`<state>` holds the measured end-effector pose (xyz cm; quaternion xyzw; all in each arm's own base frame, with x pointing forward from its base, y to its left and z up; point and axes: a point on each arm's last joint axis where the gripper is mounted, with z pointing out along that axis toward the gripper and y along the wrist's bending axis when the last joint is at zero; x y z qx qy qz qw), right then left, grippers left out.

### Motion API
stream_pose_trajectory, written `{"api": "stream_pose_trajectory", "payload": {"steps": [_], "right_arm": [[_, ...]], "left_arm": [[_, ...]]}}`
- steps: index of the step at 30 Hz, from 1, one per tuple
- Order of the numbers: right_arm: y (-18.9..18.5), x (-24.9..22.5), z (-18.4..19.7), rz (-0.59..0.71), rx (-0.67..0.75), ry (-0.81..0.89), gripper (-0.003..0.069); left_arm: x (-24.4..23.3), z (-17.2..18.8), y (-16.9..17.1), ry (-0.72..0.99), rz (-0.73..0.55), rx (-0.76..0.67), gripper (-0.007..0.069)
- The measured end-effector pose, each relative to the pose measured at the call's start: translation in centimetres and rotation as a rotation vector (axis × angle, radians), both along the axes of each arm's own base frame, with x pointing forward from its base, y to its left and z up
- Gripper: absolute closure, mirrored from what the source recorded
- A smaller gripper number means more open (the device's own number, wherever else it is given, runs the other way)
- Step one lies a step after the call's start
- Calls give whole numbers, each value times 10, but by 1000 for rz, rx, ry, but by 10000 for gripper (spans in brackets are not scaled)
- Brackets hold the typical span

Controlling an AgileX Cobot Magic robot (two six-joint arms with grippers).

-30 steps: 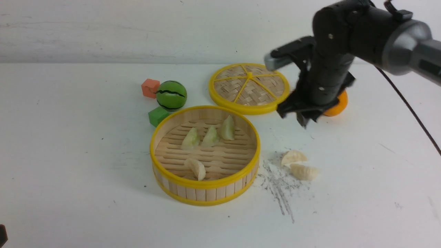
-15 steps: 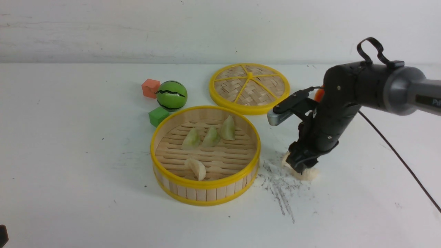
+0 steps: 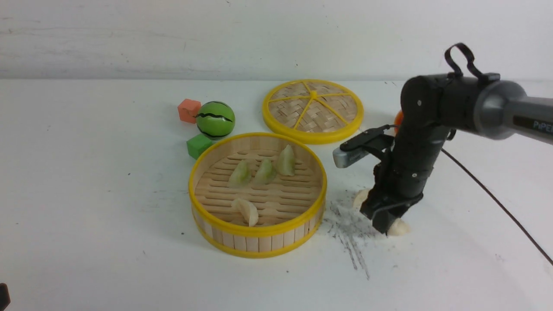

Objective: Put the dumplings into the steamer on the white table.
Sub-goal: 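Reach for and grasp a dumpling lying on the table beside the steamer, then place the dumpling in the bamboo steamer basket with the right gripper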

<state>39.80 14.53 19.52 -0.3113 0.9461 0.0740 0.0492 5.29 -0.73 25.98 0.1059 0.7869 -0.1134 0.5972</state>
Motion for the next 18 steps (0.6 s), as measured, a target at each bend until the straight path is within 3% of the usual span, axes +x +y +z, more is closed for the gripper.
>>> {"api": "stream_pose_trajectory", "payload": {"steps": [6, 9, 13, 18], "right_arm": [[20, -3, 72, -69, 242, -54, 467], [57, -9, 100, -38, 468, -133, 467], [102, -7, 73, 6, 531, -169, 467], [122, 2, 20, -7, 488, -126, 467]], "left_arm": [[0, 0, 0, 0, 0, 0, 576], [0, 0, 0, -2, -1, -1, 569], [0, 0, 0, -2, -1, 0, 567], [0, 0, 0, -1, 1, 2, 561]]}}
